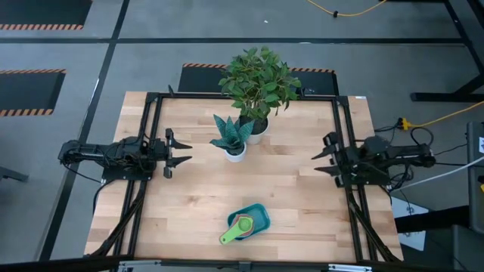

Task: Nest measuring cups in basket
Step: Return to Home Position

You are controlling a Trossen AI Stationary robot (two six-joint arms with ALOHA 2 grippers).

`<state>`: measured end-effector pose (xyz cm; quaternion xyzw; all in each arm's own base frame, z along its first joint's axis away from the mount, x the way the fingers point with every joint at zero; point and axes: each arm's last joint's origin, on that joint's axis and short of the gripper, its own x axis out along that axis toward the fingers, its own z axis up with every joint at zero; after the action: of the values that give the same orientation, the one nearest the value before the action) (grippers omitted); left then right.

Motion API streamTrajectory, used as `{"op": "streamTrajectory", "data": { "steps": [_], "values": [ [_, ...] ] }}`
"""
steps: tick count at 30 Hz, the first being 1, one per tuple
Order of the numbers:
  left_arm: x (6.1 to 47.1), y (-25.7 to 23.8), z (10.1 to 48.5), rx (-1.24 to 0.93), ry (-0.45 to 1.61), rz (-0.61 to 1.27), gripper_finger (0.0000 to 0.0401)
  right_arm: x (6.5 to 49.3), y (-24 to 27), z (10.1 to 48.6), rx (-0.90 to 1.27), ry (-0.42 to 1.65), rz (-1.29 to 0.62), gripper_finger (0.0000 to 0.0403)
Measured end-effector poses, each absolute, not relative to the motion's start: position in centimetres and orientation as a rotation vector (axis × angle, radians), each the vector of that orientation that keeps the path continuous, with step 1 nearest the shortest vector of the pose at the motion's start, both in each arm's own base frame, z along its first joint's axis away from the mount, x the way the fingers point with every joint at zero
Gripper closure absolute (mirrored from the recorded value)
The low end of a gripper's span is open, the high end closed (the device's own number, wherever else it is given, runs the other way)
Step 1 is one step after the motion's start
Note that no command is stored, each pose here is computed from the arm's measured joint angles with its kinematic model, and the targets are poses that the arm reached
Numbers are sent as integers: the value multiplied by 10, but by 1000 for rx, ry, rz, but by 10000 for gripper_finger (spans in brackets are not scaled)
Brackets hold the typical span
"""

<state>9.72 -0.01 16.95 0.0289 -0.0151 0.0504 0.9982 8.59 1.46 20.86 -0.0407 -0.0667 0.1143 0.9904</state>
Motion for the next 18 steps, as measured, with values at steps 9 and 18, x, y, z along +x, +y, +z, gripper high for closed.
{"op": "streamTrajectory", "data": {
  "steps": [9, 18],
  "values": [
    [97, 0, 170, 58, -31, 101, 235, 94, 16, 184, -53, -146, 230, 234],
    [97, 0, 170, 58, -30, 101, 235, 96, 16, 177, -27, -122, 233, 234]
  ]
}}
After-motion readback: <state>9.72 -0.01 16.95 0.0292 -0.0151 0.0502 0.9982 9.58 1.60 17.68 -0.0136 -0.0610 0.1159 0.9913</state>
